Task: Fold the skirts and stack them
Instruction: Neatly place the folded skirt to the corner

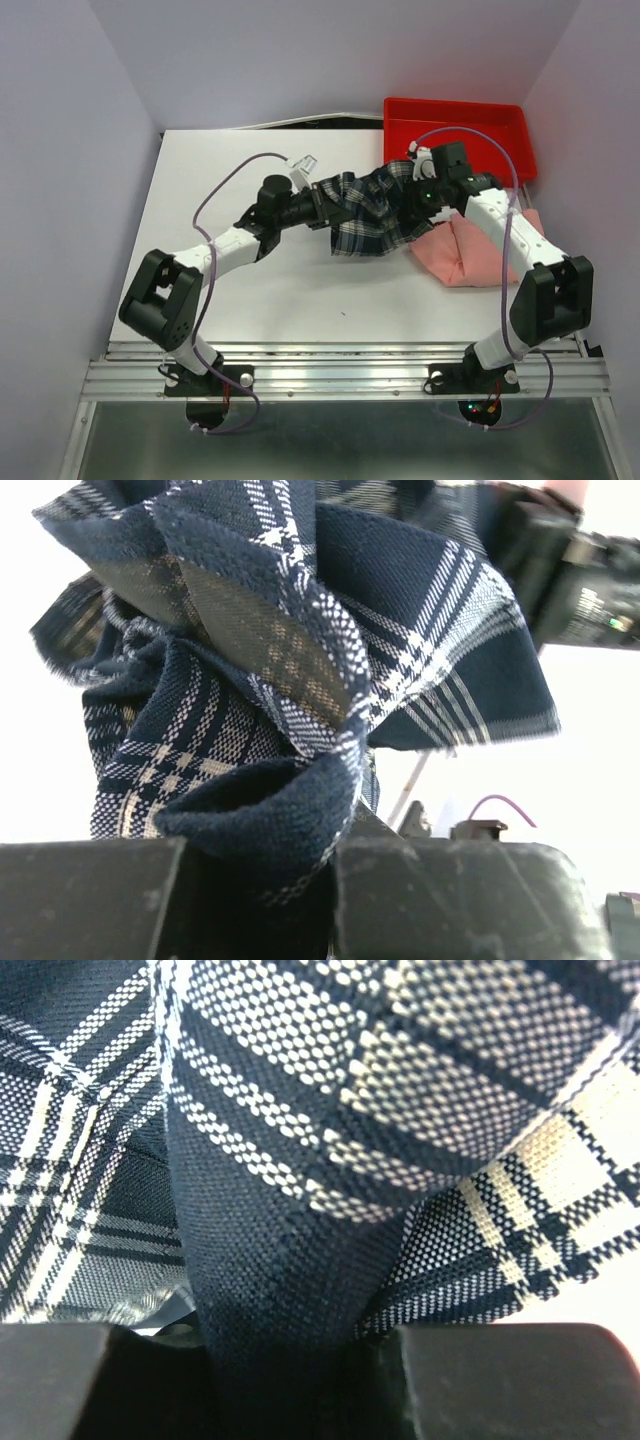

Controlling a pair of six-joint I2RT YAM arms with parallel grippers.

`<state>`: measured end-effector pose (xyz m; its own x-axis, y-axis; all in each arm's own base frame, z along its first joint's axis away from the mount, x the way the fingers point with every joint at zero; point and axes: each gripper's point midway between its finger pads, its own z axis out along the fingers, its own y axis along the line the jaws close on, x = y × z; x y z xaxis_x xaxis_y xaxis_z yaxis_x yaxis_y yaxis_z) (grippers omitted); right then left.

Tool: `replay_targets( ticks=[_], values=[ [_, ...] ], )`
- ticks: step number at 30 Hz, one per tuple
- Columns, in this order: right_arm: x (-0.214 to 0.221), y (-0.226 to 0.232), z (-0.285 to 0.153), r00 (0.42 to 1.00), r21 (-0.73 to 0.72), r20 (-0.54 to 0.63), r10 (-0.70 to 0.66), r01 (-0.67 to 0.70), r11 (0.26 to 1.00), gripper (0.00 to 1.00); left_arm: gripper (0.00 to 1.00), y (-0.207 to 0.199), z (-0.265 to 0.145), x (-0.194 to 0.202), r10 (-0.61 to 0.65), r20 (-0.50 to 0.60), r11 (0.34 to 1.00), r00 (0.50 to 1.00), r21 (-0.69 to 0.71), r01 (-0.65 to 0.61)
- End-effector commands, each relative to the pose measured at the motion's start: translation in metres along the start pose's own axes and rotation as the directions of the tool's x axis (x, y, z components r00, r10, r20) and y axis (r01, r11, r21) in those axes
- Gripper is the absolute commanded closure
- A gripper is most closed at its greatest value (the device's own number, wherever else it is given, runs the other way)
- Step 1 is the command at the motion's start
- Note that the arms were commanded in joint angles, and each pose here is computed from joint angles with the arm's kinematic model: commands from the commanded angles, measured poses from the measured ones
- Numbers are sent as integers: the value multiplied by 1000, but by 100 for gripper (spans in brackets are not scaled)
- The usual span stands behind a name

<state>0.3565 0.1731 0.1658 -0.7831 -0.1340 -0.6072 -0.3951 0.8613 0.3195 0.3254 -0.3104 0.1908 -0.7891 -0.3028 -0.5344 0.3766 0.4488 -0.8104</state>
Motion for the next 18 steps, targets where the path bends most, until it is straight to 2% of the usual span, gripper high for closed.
replay_targets(
  ticks=[1,3,5,6,8,12,15,18],
  values=[
    [-21,-40,-56,992,150,80,-93,80,985,99,100,-66,33,2,83,-26,980,996,183,-77],
    [-18,-59,-74,992,196,86,-92,74,978,99,100,-94,49,6,102,-34,964,994,248,-91],
    [-12,-92,-104,992,266,97,-76,47,963,99,100,-99,69,18,105,-64,961,992,264,-84],
    [-8,-101,-112,993,270,96,-68,40,962,99,100,-125,76,21,126,-57,942,990,319,-101],
    [-1,-133,-142,993,314,106,-43,8,949,99,100,-145,96,36,129,-88,927,988,363,-89],
    [15,-174,-176,995,337,98,-2,-31,941,99,100,-160,127,58,124,-123,914,985,399,-66],
    [39,-191,-183,998,305,33,48,-56,951,99,100,-194,147,73,145,-116,884,983,461,-76],
    [56,-209,-185,998,290,11,59,-60,955,99,100,-188,169,91,143,-143,888,979,456,-63]
  ],
)
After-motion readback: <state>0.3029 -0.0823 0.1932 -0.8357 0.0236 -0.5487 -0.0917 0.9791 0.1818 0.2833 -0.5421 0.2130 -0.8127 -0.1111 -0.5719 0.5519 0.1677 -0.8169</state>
